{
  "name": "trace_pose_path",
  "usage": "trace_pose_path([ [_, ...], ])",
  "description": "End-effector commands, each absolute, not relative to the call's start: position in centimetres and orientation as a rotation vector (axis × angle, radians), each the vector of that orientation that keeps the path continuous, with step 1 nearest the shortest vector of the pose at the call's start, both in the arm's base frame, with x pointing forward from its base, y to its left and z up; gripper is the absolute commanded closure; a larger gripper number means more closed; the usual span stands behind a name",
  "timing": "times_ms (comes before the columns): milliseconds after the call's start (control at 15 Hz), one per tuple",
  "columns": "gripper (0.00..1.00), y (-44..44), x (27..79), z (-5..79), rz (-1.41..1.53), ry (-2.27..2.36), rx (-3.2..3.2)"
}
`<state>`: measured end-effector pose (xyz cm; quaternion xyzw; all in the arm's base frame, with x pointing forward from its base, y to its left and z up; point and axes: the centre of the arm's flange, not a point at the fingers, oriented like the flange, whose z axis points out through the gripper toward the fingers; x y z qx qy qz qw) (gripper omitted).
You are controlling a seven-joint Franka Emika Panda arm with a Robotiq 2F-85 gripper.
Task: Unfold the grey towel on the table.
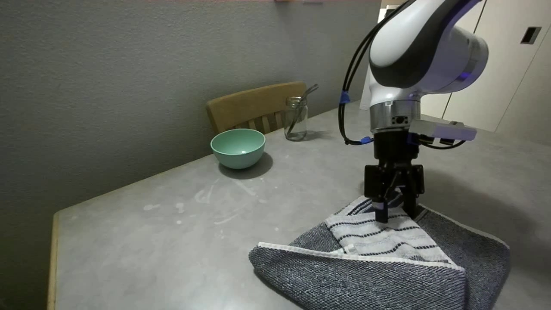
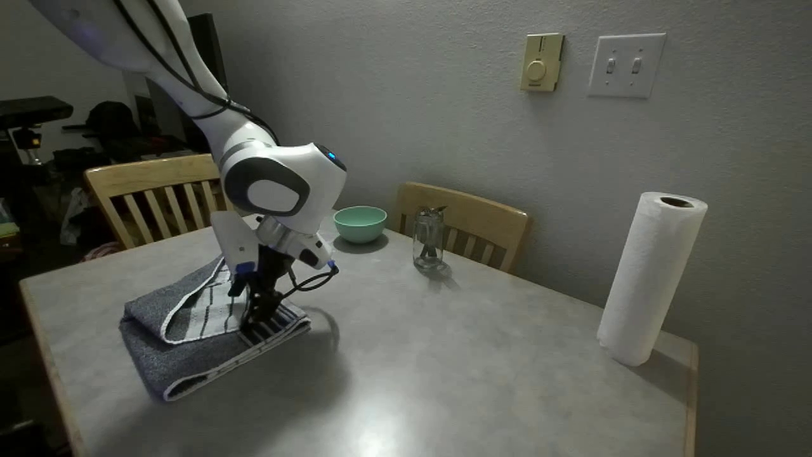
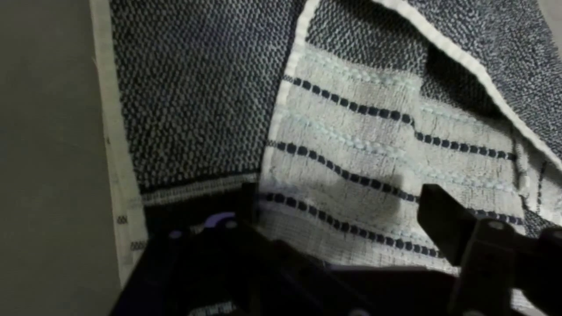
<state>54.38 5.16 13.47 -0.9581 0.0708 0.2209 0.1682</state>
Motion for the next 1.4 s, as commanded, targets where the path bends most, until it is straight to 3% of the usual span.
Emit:
trace_pose_path([
  [0,0.39,5.0,53.8,13.7,0.580,0.176,-2.701],
  [533,0.95,5.6,54.2,14.1,0.565,0.166,-2.712],
  [600,0.98,5.8,54.2,14.3,0.563,0.162,-2.712],
  [1333,0.99,13.4,54.0,18.8,0.655,-0.103,-2.534],
])
